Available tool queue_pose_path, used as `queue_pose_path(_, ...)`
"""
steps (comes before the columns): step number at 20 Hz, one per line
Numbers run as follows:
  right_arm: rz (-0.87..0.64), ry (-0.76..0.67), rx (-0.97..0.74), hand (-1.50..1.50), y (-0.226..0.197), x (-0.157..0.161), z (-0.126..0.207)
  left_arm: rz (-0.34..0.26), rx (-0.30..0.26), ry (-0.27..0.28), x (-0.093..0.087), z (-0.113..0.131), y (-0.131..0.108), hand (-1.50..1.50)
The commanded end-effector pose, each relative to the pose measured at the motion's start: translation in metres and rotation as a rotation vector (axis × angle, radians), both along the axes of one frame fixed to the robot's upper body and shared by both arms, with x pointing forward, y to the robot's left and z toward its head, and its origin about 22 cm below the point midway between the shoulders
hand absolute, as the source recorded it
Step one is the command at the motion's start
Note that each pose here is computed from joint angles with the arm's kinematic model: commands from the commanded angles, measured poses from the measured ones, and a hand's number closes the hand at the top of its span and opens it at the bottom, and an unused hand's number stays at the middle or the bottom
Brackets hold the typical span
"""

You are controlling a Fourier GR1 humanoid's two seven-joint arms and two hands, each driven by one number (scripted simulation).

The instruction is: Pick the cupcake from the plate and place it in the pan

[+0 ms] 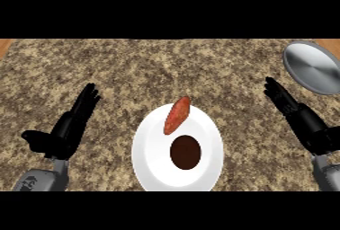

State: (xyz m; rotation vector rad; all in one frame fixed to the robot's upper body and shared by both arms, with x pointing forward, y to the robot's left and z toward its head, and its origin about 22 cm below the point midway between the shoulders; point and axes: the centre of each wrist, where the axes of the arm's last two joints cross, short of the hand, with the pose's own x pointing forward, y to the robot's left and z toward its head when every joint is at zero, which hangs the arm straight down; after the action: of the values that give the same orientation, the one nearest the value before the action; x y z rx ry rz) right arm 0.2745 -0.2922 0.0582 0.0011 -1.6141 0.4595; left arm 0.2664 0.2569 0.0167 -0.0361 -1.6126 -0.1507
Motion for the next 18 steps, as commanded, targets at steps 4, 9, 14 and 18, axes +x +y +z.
queue_pose_path(4, 0.410, 0.062, 0.109, 1.50, 0.089, 0.010, -0.015, 0.102, 0.043, -0.057, 0.024, 0.023, 0.001, 0.00)
queue_pose_path(9, 0.345, -0.215, 0.006, -1.50, 0.081, -0.007, -0.033, 0.221, 0.078, -0.013, 0.021, 0.030, 0.037, 0.00)
queue_pose_path(14, 0.251, -0.384, -0.134, -1.50, 0.019, -0.021, -0.015, 0.237, 0.068, -0.019, 0.025, 0.034, 0.017, 0.00)
queue_pose_path(18, 0.332, -0.377, -0.252, -1.50, 0.004, -0.019, 0.046, 0.233, 0.081, -0.012, 0.024, 0.021, 0.029, 0.00)
